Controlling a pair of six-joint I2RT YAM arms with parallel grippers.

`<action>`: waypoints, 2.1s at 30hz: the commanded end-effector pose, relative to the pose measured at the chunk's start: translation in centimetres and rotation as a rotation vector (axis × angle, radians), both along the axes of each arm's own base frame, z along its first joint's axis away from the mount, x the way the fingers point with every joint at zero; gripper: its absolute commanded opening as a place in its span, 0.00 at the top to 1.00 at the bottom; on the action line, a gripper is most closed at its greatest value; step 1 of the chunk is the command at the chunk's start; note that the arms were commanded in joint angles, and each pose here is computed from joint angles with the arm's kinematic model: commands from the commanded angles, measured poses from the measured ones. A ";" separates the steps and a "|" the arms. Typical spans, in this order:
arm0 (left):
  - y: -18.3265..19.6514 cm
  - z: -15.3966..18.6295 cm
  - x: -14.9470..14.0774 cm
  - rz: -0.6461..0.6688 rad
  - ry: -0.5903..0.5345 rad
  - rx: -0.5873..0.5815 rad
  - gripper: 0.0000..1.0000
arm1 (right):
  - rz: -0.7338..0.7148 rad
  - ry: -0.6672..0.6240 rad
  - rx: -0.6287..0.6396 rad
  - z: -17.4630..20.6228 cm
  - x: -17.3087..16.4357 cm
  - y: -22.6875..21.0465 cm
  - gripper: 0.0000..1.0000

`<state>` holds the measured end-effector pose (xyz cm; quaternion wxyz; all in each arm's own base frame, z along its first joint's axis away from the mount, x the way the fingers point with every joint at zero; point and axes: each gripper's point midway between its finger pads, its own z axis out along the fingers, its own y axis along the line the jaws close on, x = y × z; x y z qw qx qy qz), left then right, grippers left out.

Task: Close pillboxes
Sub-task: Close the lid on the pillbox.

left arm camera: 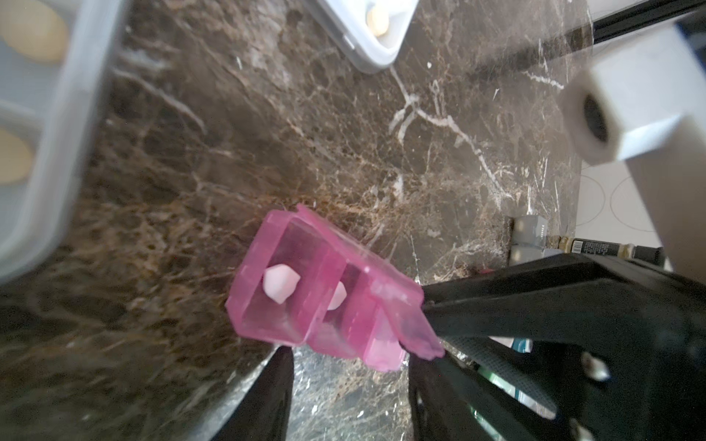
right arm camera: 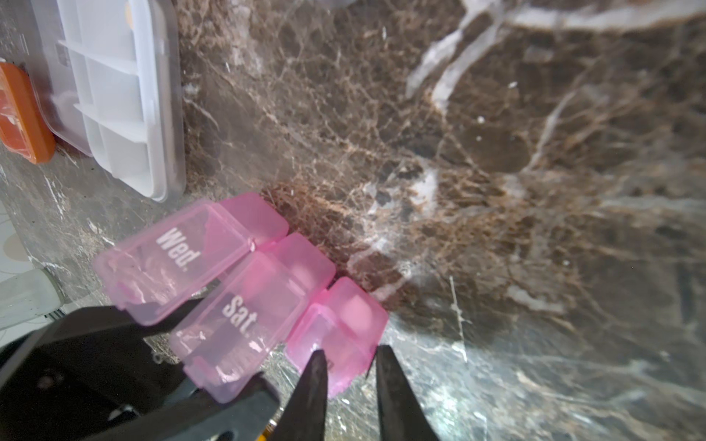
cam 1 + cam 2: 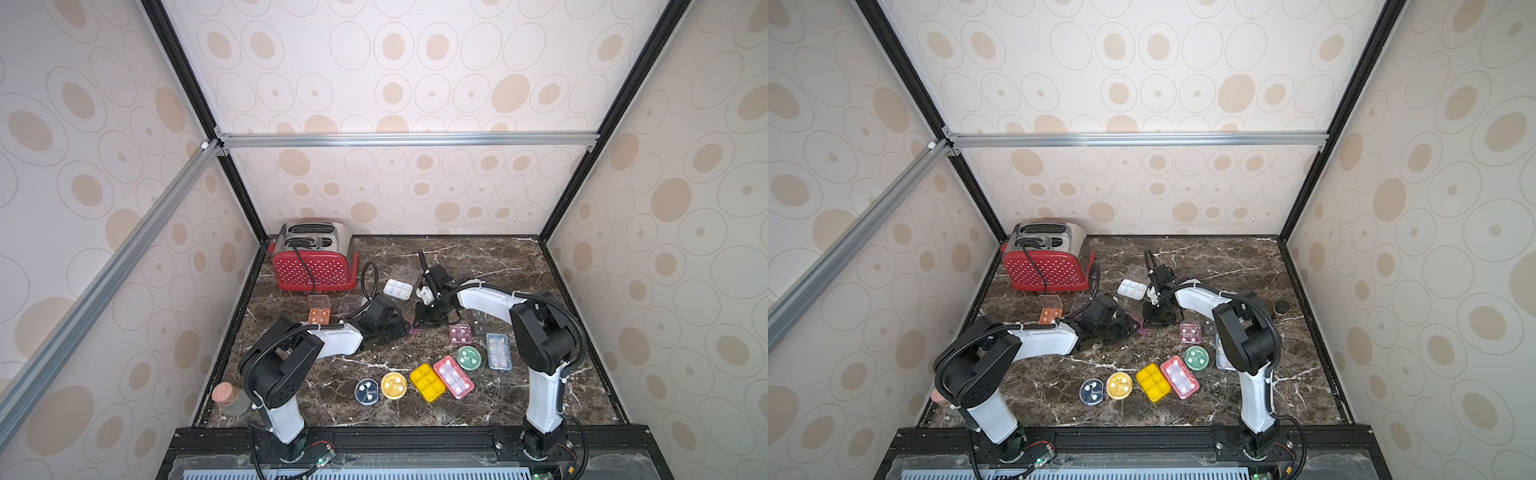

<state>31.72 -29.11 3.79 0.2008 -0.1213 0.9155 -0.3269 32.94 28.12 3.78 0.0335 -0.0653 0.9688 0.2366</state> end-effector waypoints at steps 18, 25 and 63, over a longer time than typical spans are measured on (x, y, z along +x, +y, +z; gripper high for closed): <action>0.1 -2.7 -0.9 0.032 0.061 0.006 0.68 | 0.004 0.051 -0.113 -3.0 -1.4 -0.8 0.76; 0.5 -3.4 -1.4 0.032 0.069 0.020 0.68 | 0.002 0.081 -0.102 -3.8 -2.1 -0.4 0.76; 1.0 3.4 -1.8 -0.012 -0.038 -0.055 0.50 | 0.137 0.052 -0.039 1.0 -1.4 0.0 0.66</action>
